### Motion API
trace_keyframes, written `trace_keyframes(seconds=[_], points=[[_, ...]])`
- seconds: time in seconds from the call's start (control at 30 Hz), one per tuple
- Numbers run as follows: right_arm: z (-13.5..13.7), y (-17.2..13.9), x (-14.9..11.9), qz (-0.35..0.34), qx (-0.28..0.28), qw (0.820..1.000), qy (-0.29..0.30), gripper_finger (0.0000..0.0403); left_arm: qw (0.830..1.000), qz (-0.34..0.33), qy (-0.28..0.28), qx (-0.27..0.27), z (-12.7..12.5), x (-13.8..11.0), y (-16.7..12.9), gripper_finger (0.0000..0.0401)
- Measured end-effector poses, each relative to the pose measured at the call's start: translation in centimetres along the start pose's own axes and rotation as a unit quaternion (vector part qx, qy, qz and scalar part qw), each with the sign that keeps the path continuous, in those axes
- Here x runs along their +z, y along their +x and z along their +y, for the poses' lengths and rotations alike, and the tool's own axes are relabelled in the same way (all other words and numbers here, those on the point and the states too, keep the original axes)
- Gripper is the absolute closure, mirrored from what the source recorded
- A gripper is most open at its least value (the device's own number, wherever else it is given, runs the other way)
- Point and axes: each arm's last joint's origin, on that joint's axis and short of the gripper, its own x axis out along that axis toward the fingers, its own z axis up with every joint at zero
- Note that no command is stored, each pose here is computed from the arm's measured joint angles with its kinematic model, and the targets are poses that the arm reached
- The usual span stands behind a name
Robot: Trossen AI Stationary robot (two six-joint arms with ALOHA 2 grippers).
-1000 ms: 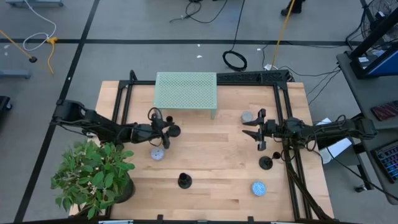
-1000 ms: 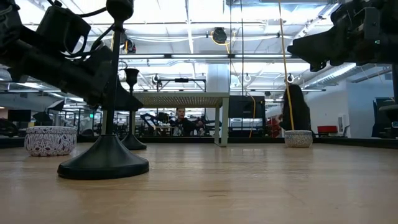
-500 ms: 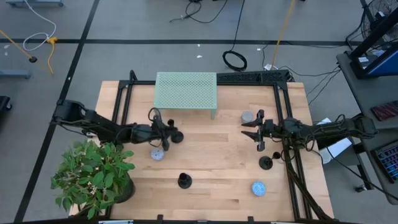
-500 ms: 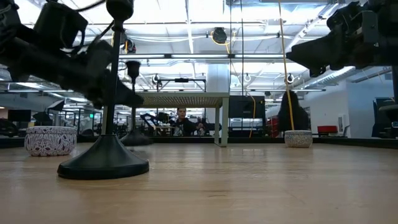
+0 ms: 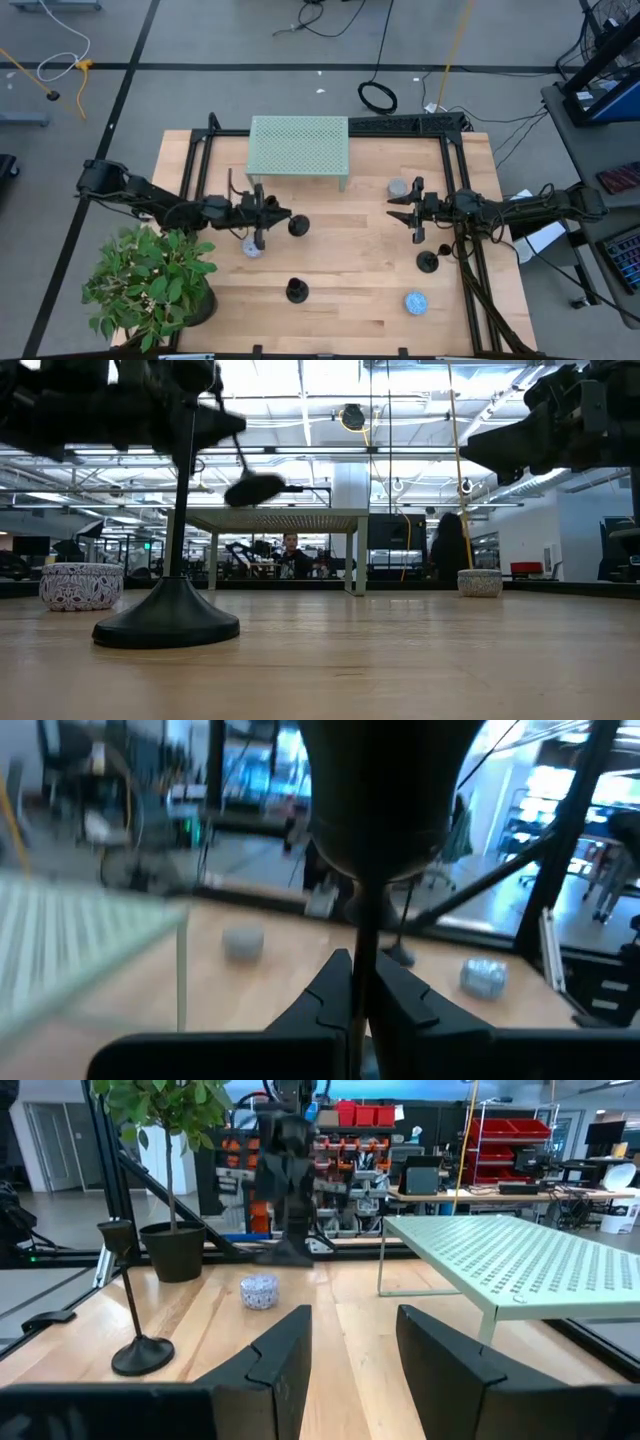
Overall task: Pick & Place candle stick holders
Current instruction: Put the top black candle holder on the shelf
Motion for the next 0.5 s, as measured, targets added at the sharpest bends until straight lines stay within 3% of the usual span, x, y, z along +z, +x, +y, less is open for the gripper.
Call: trace_keyframes(seconds=[0.13, 0.27, 0.4, 0.5], points=[[0.0, 0.0, 0.1, -0.004, 0.000, 1.000, 0.000, 0.0259, 0.998, -0.017, 0.055, 0.011, -0.3, 3.0, 0.6, 0.0387], [0.0, 0.0, 0.1, -0.005, 0.000, 1.000, 0.000, 0.0259, 0.990, 0.047, 0.095, 0.096, 0.3, 6.0, 1.4, 0.0387], [0.0, 0.0, 0.1, -0.006, 0.000, 1.000, 0.000, 0.0259, 0.964, 0.123, 0.128, 0.199, 1.6, 9.1, 1.8, 0.0386], [0.0, 0.0, 0.1, -0.006, 0.000, 1.000, 0.000, 0.0259, 0.954, 0.123, 0.119, 0.247, 3.1, 11.2, 2.1, 0.0386]])
